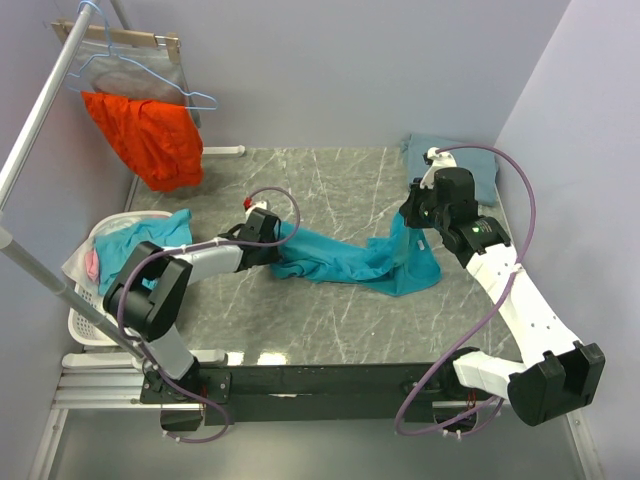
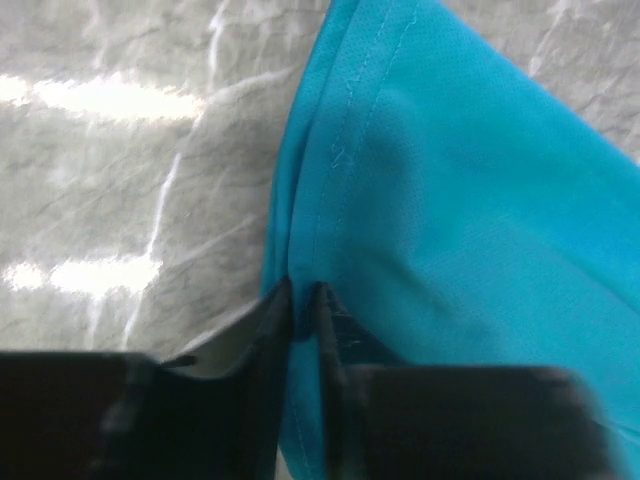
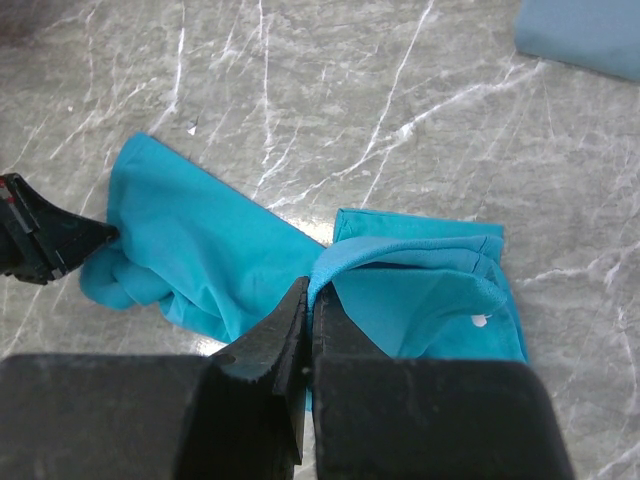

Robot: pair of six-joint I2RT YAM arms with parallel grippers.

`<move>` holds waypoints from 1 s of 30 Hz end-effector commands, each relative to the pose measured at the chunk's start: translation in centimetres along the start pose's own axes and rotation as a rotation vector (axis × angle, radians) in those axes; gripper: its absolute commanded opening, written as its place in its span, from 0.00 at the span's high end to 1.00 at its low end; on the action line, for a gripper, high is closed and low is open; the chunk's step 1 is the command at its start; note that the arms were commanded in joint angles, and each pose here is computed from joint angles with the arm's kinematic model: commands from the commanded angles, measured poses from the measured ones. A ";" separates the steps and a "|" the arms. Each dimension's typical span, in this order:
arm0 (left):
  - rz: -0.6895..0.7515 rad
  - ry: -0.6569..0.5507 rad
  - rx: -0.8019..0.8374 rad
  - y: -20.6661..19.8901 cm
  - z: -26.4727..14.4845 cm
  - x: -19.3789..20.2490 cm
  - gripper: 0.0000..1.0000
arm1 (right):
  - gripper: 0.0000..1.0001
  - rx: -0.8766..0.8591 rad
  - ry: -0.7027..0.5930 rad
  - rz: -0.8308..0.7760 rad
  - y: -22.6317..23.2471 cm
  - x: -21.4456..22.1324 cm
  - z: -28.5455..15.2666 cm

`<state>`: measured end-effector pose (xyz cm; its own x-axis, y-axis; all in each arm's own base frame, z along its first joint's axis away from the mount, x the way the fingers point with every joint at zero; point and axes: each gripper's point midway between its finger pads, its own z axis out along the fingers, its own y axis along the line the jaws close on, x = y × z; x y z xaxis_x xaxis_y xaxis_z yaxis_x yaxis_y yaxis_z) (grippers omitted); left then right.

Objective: Fold and stack the t-shirts
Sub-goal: Flatten out the tshirt

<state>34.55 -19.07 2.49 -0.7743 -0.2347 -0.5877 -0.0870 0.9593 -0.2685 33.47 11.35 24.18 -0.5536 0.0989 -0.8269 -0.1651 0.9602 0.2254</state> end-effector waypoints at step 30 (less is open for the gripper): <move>-0.033 -0.684 0.364 -2.0 -39.5 -18.2 0.99 | 1.00 -0.131 -0.542 -0.017 2.9 -10.2 -22.9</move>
<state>28.78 -13.83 37.72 -0.3332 -0.3864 -0.8601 0.1703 0.8725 -0.4579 24.42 8.20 40.01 -0.1963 0.2048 -0.9589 -0.2356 0.9395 0.2488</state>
